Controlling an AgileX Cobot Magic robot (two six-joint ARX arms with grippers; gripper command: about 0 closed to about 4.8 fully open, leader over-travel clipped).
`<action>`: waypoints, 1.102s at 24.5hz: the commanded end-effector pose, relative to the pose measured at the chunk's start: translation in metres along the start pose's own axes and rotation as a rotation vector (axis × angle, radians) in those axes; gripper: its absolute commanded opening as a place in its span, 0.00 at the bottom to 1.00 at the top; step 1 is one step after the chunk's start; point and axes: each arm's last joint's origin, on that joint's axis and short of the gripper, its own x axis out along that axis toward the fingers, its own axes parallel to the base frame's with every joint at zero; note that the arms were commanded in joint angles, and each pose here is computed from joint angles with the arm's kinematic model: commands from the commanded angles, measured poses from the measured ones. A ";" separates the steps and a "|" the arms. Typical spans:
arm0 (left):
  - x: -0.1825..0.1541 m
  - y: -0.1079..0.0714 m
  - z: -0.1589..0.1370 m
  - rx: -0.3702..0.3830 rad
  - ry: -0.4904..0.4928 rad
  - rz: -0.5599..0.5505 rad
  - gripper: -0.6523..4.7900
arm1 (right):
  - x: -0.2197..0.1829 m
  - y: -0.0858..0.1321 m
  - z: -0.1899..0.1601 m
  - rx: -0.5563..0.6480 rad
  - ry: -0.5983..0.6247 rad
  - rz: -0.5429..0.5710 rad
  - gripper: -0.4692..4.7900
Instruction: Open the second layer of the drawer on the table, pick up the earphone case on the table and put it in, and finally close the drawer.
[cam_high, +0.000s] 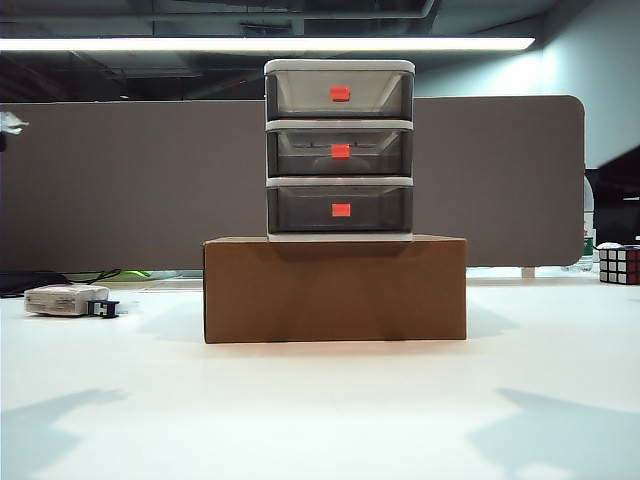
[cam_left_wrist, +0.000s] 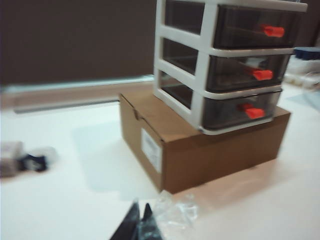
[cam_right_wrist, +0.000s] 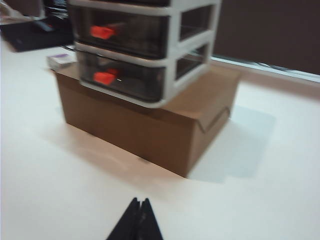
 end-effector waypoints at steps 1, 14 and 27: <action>0.000 0.007 0.003 0.035 -0.014 0.080 0.11 | -0.001 -0.007 -0.001 0.001 -0.006 -0.081 0.08; -0.006 0.041 0.016 -0.038 -0.147 0.125 0.11 | -0.023 -0.037 0.006 -0.001 -0.120 -0.235 0.08; -0.009 0.048 0.023 0.025 -0.205 0.286 0.11 | -0.029 -0.037 0.007 0.023 -0.140 -0.386 0.08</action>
